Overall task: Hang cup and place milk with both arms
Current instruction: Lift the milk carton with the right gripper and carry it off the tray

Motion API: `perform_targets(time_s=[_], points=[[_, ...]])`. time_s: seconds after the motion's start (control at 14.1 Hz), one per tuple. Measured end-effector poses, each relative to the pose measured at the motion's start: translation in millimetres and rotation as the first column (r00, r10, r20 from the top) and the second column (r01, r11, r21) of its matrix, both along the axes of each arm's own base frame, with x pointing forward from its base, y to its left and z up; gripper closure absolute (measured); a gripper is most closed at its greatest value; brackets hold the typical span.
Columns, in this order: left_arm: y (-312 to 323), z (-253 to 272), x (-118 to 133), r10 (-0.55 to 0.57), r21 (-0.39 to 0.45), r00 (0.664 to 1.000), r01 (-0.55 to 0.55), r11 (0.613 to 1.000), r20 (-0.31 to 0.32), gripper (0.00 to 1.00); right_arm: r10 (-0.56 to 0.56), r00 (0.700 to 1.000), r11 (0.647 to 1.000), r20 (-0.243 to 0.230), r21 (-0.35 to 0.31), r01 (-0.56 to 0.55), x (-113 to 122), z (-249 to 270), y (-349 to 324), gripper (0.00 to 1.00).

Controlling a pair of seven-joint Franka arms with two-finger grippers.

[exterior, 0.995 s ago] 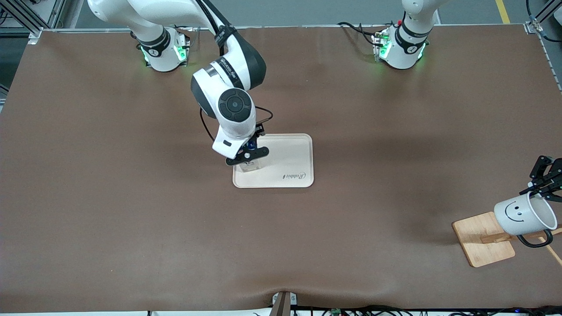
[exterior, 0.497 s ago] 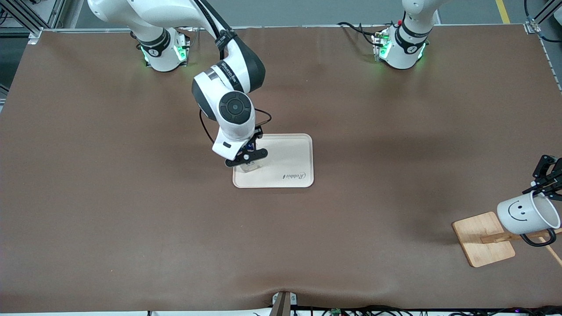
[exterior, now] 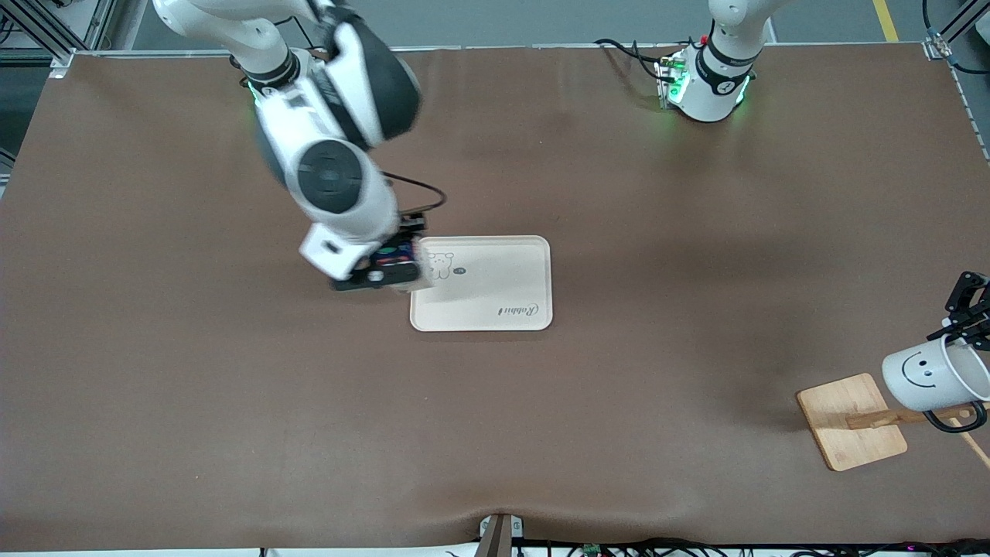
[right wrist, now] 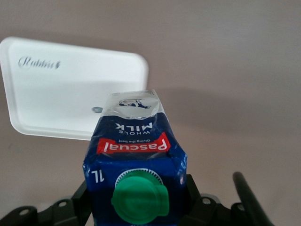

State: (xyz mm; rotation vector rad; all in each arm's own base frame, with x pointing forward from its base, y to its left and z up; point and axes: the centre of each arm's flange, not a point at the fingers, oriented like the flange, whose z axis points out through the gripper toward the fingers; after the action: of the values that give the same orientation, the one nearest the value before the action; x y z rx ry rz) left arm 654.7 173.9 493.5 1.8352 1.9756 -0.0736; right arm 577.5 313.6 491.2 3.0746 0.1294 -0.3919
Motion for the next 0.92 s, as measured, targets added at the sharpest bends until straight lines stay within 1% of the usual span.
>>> perform_targets(time_s=[0.14,0.21,0.28,0.36,0.43,0.57,0.64,0.71,0.78,0.92], points=[[7.4,-2.9,-1.6,0.005,-0.001,1.0,-0.005,1.0,-0.003,0.93,-0.104,0.995,0.994,0.0,-0.018,0.104,20.8,20.8,-71.9,0.3],[10.3,-3.7,-2.3,0.009,-0.001,1.0,-0.009,1.0,-0.004,0.93,-0.144,0.99,0.988,0.005,-0.049,0.144,31.2,21.1,-106.8,0.3],[12.7,-4.2,-2.9,0.012,-0.002,1.0,-0.012,1.0,-0.005,0.93,-0.167,0.986,0.983,0.005,-0.079,0.167,39.7,16.4,-137.4,0.3],[14.0,-5.1,-3.2,0.013,-0.002,1.0,-0.013,1.0,-0.006,0.93,-0.176,0.984,0.98,-0.006,-0.099,0.175,45.5,8.4,-164.4,0.3],[14.4,-6.4,-3.1,0.011,-0.003,1.0,-0.011,1.0,-0.007,0.88,-0.178,0.984,0.979,-0.022,-0.107,0.175,50.4,-0.3,-191.5,0.3],[14.1,-7.8,-2.6,-0.012,0.003,1.0,0.012,1.0,-0.001,0.68,-0.169,0.984,0.983,-0.052,-0.086,0.164,60.0,-20.3,-261.4,0.3],[14.0,-7.3,-2.5,-0.03,0.009,1.0,0.03,1.0,0.007,0.59,-0.168,0.984,0.984,-0.056,-0.066,0.164,62.9,-33.1,-302.7,0.3],[14.2,-5.9,-2.2,-0.039,0.012,0.999,0.039,0.999,0.013,0.48,-0.174,0.983,0.984,-0.063,-0.049,0.171,62.2,-46.7,-341.9,0.3],[14.4,-4.2,-2.0,-0.045,0.016,0.999,0.045,0.999,0.018,0.39,-0.188,0.979,0.982,-0.075,-0.039,0.186,58.5,-59.0,-373.0,0.3],[11.0,1.7,-0.7,-0.054,0.019,0.998,0.053,0.998,0.03,0.17,-0.216,0.972,0.976,-0.097,-0.033,0.214,49.9,-81.1,-405.2,0.3]])
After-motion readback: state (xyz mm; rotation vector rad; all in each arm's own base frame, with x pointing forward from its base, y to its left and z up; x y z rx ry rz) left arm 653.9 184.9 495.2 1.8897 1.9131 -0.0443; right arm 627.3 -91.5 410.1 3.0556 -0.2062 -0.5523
